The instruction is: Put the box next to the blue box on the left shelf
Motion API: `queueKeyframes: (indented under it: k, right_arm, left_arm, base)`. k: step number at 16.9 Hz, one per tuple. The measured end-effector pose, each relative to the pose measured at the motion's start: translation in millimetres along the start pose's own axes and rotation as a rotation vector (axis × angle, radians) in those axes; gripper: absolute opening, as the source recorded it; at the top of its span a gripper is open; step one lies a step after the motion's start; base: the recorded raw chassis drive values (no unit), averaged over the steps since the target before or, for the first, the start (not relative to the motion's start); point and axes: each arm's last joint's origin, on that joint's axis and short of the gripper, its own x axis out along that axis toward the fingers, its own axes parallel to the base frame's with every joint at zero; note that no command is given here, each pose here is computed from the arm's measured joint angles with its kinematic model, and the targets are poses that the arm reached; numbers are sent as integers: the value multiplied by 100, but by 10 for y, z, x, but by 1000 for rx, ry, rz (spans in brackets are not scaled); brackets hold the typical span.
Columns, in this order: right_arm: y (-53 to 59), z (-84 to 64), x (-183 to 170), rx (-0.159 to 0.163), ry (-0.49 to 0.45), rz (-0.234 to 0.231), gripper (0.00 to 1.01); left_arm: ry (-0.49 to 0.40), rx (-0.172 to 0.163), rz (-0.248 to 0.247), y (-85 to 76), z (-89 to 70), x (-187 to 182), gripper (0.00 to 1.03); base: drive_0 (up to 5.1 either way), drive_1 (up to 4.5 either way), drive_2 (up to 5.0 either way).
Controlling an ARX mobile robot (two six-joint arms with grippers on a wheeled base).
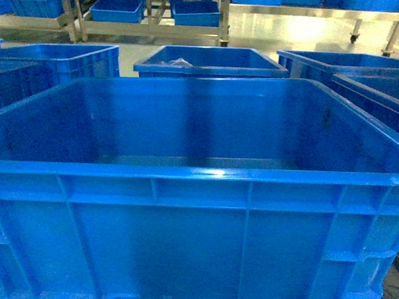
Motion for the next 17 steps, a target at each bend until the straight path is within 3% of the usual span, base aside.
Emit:
queueKeyframes:
  k: [2,3,9,17]
  right_arm:
    - [-98,-73,-111,0,6,9,2]
    - [-147,-81,-153,0,-2,-15,2]
    - [-139,-236,-368,0,-8,-1,2]
    - [-139,-207,-520,0,-21,-1,2]
  left_arm:
    - [3,0,-1,0,-60,-108,2]
    - [0,0,-2,0,-71,-144,2]
    - [-5,0,-3,2,-194,-348,2]
    - [-24,0,-3,2,-160,-505,2]
  base:
    - [0,0,0]
    - [0,0,0]
    - [0,0,0]
    - [0,0,0]
